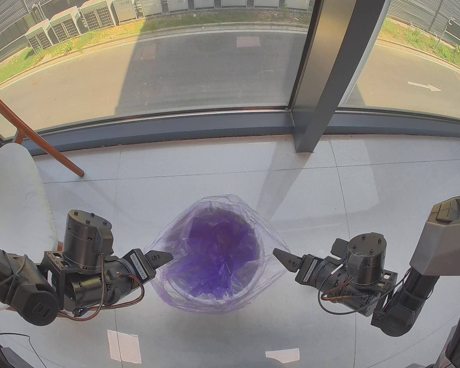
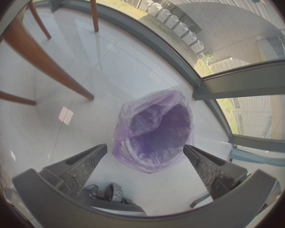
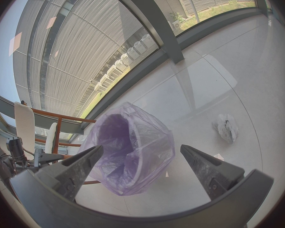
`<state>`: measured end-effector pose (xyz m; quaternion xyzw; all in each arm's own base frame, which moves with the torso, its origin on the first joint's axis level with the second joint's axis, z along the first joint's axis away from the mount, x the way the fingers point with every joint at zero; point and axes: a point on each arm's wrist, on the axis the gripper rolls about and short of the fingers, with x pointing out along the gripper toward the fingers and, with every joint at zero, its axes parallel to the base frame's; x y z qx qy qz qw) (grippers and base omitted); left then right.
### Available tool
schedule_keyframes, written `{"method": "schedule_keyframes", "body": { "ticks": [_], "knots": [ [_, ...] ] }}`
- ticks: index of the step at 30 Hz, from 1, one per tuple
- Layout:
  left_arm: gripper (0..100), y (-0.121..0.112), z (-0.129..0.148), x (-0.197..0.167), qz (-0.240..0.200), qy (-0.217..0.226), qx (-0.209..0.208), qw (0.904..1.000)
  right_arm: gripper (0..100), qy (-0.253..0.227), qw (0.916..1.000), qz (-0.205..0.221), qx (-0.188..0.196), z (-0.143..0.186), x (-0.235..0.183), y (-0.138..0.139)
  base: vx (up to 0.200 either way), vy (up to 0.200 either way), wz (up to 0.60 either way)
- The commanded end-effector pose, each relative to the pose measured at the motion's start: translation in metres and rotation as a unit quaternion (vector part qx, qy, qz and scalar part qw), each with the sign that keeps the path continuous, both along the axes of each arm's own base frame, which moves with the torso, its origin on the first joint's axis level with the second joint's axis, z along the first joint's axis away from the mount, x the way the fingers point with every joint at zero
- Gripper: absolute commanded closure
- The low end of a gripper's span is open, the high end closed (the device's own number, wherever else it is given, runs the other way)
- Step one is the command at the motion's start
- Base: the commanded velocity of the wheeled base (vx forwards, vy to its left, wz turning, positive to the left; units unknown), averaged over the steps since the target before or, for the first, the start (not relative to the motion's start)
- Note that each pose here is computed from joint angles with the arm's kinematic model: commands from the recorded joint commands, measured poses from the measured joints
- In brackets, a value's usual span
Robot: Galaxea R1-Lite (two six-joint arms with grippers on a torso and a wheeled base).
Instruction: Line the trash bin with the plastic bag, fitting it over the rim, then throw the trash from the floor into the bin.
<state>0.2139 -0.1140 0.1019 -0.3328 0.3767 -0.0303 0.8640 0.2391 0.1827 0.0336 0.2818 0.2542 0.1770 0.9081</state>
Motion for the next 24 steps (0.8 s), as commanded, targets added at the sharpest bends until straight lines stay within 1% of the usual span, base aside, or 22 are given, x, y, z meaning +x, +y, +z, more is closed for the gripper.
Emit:
{"method": "schedule_keyframes", "body": {
  "ticks": [1, 4, 7, 10, 11, 13, 16, 20, 23, 24],
  "knots": [
    [0, 0.003, -0.012, 0.008, -0.006, 0.006, 0.049, 0.9988, 0, -0.012, 0.9999, 0.003, 0.009, 0.011, -0.006, 0.001, 0.000, 0.000, 0.00],
    [0, 0.012, -0.021, 0.011, -0.021, 0.009, 0.093, 0.9954, 0, -0.013, 0.9999, 0.000, 0.009, 0.011, -0.005, 0.000, 0.000, 0.000, 0.00],
    [0, 0.016, -0.026, 0.019, -0.024, -0.011, 0.107, 0.9939, 0, -0.014, 0.9999, 0.000, 0.009, 0.011, -0.005, 0.000, 0.000, 0.000, 0.00],
    [0, 0.021, -0.039, 0.035, -0.004, -0.021, 0.115, 0.9931, 0, -0.014, 0.9999, 0.001, 0.009, 0.011, -0.005, 0.001, 0.000, 0.000, 0.00],
    [100, 0.022, -0.043, 0.040, 0.001, -0.029, 0.120, 0.9924, 0, -0.014, 0.9999, 0.001, 0.009, 0.011, -0.005, 0.001, 0.000, 0.000, 0.00],
    [100, 0.021, -0.051, 0.046, 0.001, -0.044, 0.122, 0.9916, 0, -0.013, 0.9999, 0.001, 0.009, 0.010, -0.005, 0.001, 0.000, 0.000, 0.00],
    [100, 0.020, -0.065, 0.049, -0.002, -0.048, 0.124, 0.9911, 0, -0.014, 0.9999, 0.000, 0.010, 0.011, -0.004, 0.000, 0.000, 0.000, 0.00],
    [100, 0.018, -0.076, 0.053, 0.004, -0.058, 0.125, 0.9904, 0, -0.013, 0.9999, -0.004, 0.010, 0.011, -0.003, -0.002, 0.000, 0.000, 0.00],
    [100, 0.023, -0.080, 0.057, 0.015, -0.065, 0.128, 0.9895, 0, -0.007, 0.9999, -0.008, 0.013, 0.010, -0.005, -0.003, 0.000, 0.000, 0.00],
    [100, 0.029, -0.082, 0.059, 0.023, -0.065, 0.134, 0.9887, 0, -0.005, 0.9999, -0.008, 0.014, 0.010, -0.007, -0.003, 0.000, 0.000, 0.00]
  ]
}}
